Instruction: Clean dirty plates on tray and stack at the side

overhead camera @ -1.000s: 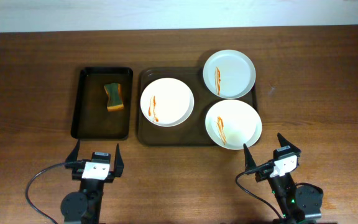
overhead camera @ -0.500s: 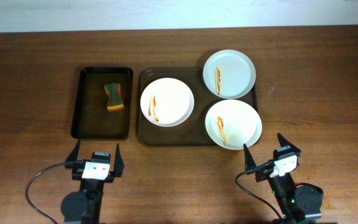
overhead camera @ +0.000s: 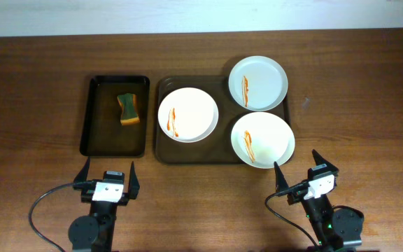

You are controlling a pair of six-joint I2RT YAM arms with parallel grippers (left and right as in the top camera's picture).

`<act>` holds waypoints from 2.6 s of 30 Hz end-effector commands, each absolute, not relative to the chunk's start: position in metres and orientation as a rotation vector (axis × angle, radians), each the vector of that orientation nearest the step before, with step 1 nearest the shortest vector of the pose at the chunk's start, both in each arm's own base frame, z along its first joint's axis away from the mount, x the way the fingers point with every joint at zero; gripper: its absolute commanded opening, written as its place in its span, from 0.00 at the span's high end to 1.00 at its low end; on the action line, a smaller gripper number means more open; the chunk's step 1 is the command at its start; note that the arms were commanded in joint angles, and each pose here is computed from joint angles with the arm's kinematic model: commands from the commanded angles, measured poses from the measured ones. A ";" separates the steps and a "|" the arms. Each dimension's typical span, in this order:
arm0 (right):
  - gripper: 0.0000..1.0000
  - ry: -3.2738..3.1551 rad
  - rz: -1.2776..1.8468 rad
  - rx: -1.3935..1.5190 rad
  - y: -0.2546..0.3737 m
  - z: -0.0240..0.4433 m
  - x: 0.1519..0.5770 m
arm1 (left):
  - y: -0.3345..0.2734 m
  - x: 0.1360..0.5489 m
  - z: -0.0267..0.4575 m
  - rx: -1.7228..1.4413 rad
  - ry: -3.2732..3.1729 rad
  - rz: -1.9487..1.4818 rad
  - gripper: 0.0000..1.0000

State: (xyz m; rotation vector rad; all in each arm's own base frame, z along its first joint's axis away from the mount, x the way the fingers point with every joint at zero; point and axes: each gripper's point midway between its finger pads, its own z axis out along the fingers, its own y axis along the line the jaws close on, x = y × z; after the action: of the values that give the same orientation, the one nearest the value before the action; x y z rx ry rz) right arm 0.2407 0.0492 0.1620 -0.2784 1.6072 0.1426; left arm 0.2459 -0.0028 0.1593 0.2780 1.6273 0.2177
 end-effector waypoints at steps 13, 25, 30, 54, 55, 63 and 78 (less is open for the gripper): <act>0.02 1.561 0.131 -0.280 0.048 0.172 0.241 | -0.009 0.246 0.159 0.312 1.612 0.198 0.00; 0.02 1.654 0.277 -0.396 0.074 0.273 0.241 | -0.024 0.254 0.235 0.195 1.685 -0.060 0.00; 0.02 1.901 0.417 -0.439 0.090 0.288 0.279 | -0.032 0.284 0.259 0.227 1.857 -0.133 0.00; 0.51 2.689 0.470 0.025 0.216 0.068 0.450 | -0.042 0.392 0.167 -0.036 2.556 -0.147 0.10; 0.54 2.683 0.468 0.019 0.219 0.063 0.453 | -0.042 0.394 0.169 -0.035 2.545 -0.149 0.10; 0.64 2.680 0.423 0.014 0.229 0.021 0.464 | -0.037 0.406 0.154 -0.068 2.555 -0.114 0.08; 0.96 2.954 0.370 0.078 0.184 0.006 0.431 | -0.033 0.409 0.139 -0.079 2.588 -0.092 0.04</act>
State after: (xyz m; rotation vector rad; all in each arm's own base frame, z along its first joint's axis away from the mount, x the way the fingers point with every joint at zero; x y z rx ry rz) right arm 0.4245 0.1933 0.0097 0.1386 2.9551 0.4195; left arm 0.4020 -0.0374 0.1361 -0.0565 2.6036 -0.1097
